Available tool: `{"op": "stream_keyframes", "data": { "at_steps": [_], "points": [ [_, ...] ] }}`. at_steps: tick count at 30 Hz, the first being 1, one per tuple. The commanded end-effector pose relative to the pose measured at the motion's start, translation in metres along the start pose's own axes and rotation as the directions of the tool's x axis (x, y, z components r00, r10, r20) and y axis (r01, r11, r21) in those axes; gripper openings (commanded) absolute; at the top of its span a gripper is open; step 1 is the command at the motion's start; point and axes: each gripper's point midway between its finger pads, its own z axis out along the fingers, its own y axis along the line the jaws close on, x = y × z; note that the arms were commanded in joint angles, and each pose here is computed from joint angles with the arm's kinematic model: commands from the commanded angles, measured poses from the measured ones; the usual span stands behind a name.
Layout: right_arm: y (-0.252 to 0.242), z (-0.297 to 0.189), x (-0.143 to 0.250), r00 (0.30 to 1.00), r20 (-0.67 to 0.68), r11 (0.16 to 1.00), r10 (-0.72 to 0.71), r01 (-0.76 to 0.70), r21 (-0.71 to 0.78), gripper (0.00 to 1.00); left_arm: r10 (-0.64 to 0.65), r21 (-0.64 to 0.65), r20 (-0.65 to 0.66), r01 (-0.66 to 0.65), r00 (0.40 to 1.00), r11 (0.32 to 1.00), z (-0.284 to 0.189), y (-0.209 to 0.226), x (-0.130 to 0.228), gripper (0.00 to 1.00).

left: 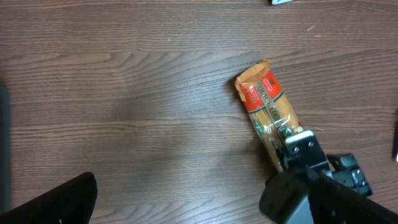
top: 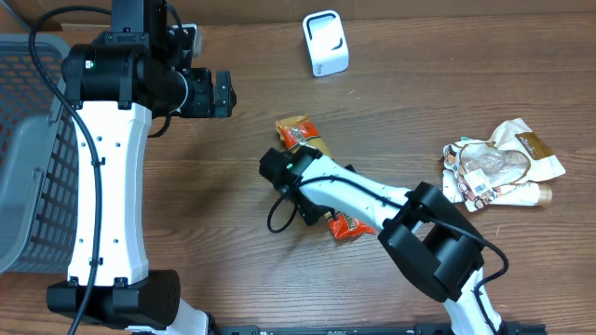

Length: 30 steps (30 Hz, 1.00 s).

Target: Scan the item barcode

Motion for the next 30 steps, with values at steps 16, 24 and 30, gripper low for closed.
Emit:
{"op": "stream_keyframes", "data": {
  "at_steps": [16, 24, 30],
  "points": [
    [0.004, 0.040, 0.018, 0.995, -0.098, 0.994, -0.033, 0.022, -0.108, 0.67, 0.033, 0.005, -0.001, -0.033, 0.999, 0.999, 0.001, -0.004, 0.000, 1.00],
    [0.016, 0.028, 0.020, 0.987, -0.139, 0.967, -0.081, 0.044, -0.252, 0.04, 0.033, 0.005, -0.001, -0.033, 0.999, 0.999, 0.001, -0.004, 0.000, 1.00],
    [0.030, -0.020, 0.006, 0.983, -0.064, 0.815, -0.170, 0.104, -0.570, 0.04, 0.033, 0.005, -0.001, -0.033, 0.999, 0.999, 0.001, -0.004, 0.000, 1.00]
  ]
}}
